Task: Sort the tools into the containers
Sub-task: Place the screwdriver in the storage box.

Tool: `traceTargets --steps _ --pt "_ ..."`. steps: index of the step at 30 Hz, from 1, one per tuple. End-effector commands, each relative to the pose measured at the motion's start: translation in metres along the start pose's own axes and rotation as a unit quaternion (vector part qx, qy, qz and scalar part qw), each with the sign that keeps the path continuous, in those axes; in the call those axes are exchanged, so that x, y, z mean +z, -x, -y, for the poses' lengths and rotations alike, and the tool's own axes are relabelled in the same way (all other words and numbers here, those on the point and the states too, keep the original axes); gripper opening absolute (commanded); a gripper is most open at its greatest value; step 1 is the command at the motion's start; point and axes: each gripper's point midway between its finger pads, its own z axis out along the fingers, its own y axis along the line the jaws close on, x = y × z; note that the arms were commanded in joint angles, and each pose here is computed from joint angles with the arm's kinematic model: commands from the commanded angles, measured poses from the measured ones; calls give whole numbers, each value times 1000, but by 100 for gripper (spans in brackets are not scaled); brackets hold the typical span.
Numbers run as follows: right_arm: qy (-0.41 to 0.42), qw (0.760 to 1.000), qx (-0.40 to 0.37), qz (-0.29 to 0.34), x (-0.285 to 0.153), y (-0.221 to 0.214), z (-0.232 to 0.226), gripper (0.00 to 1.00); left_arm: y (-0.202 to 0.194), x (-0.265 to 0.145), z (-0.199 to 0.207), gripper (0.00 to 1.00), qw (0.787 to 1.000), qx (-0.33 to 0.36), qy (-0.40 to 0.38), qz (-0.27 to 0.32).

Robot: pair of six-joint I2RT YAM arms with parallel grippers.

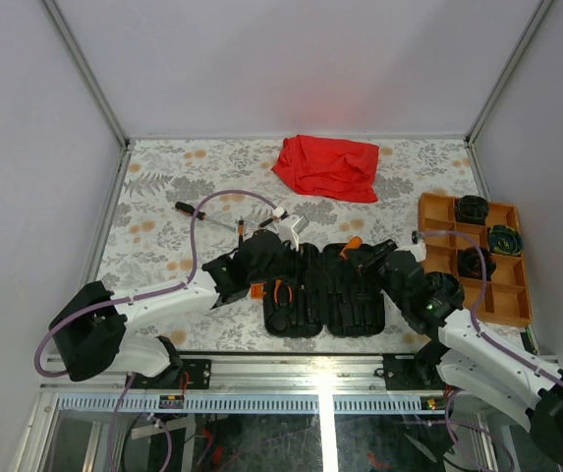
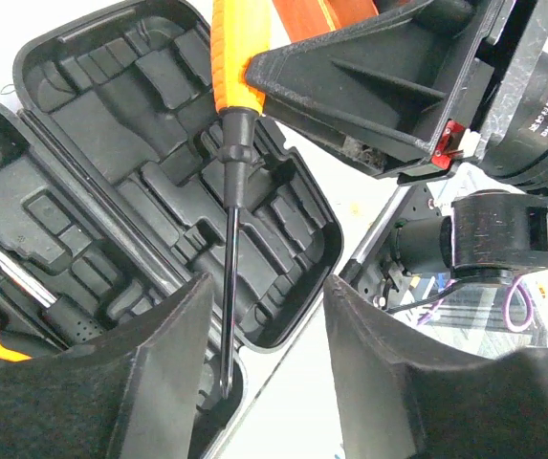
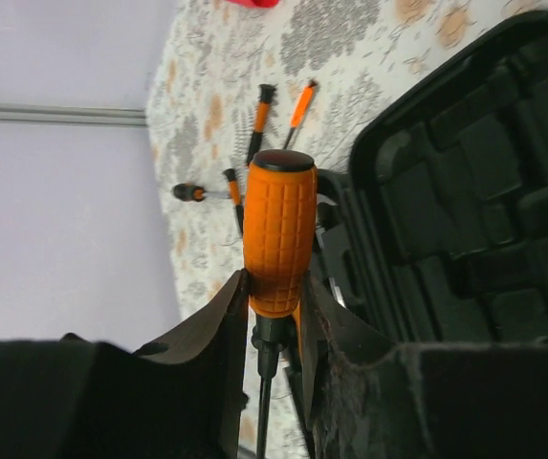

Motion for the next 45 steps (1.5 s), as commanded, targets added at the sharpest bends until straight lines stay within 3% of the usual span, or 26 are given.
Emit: traceTargets --steps 1,7,12,18,29,45 --pt "2 994 -88 60 -7 29 -20 4 16 -2 11 50 999 8 -18 29" --pt "-40 966 -252 45 -14 36 -9 4 24 -13 -8 50 999 -1 19 46" --pt "-83 923 -374 -39 -16 25 -2 7 26 -21 -26 51 998 -7 42 50" --pt "-138 877 -445 -121 -5 15 7 9 24 -27 -46 51 995 -18 88 54" --pt "-189 840 -471 -190 26 3 27 8 21 -40 -56 51 991 -31 110 70" --pt "-223 840 -445 -218 54 -3 57 7 13 -47 -60 50 990 -40 116 62"
